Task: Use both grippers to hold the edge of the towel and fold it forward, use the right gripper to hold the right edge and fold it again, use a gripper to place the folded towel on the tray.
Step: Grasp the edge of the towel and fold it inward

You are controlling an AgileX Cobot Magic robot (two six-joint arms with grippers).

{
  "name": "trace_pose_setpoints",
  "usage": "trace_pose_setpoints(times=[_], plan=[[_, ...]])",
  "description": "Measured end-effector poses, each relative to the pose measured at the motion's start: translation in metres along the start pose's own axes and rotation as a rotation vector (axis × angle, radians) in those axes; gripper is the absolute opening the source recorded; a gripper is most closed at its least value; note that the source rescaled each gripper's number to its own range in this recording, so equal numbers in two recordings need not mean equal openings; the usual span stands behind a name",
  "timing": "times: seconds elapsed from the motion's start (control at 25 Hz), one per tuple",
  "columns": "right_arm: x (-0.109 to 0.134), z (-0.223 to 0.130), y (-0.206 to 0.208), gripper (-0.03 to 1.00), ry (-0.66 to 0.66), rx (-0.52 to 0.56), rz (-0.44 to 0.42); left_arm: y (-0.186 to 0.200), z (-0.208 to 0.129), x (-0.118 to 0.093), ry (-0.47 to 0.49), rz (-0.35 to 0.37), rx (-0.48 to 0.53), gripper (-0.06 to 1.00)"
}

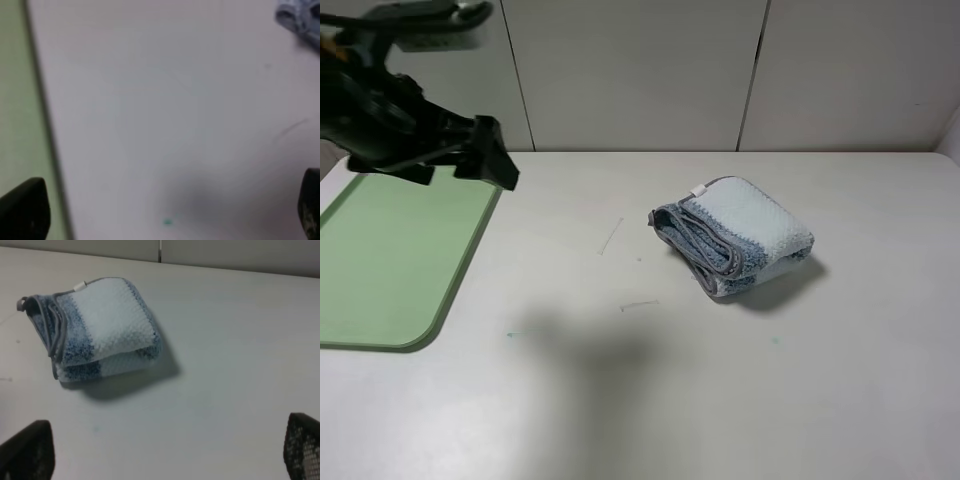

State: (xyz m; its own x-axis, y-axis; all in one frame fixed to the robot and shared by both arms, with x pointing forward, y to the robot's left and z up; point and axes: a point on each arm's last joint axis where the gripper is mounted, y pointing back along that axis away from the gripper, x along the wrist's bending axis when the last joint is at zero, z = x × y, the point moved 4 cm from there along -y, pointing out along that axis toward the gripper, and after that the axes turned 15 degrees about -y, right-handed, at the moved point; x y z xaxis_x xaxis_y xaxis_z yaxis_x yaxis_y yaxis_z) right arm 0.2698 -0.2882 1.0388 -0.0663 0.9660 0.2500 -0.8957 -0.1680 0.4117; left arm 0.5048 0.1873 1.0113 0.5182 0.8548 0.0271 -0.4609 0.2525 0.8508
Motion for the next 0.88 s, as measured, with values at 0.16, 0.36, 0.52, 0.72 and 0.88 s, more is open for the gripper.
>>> trace_pose_setpoints(times=[0.16, 0.36, 0.52, 0.72, 0.88], plan=[[0.000, 0.000, 0.000, 1.00, 0.000, 0.000, 0.000, -0.036, 0.020, -0.024, 0.003, -0.051, 0.014, 1.00], [0.000, 0.000, 0.000, 1.00, 0.000, 0.000, 0.000, -0.078, 0.041, -0.058, 0.030, -0.098, 0.039, 1.00], [0.000, 0.000, 0.000, 1.00, 0.000, 0.000, 0.000, -0.110, 0.053, -0.085, 0.061, -0.128, 0.062, 1.00], [0.000, 0.000, 0.000, 1.00, 0.000, 0.000, 0.000, -0.146, 0.066, -0.118, 0.132, -0.157, 0.062, 1.00], [0.000, 0.000, 0.000, 1.00, 0.000, 0.000, 0.000, -0.169, 0.072, -0.140, 0.204, -0.174, 0.066, 1.00]])
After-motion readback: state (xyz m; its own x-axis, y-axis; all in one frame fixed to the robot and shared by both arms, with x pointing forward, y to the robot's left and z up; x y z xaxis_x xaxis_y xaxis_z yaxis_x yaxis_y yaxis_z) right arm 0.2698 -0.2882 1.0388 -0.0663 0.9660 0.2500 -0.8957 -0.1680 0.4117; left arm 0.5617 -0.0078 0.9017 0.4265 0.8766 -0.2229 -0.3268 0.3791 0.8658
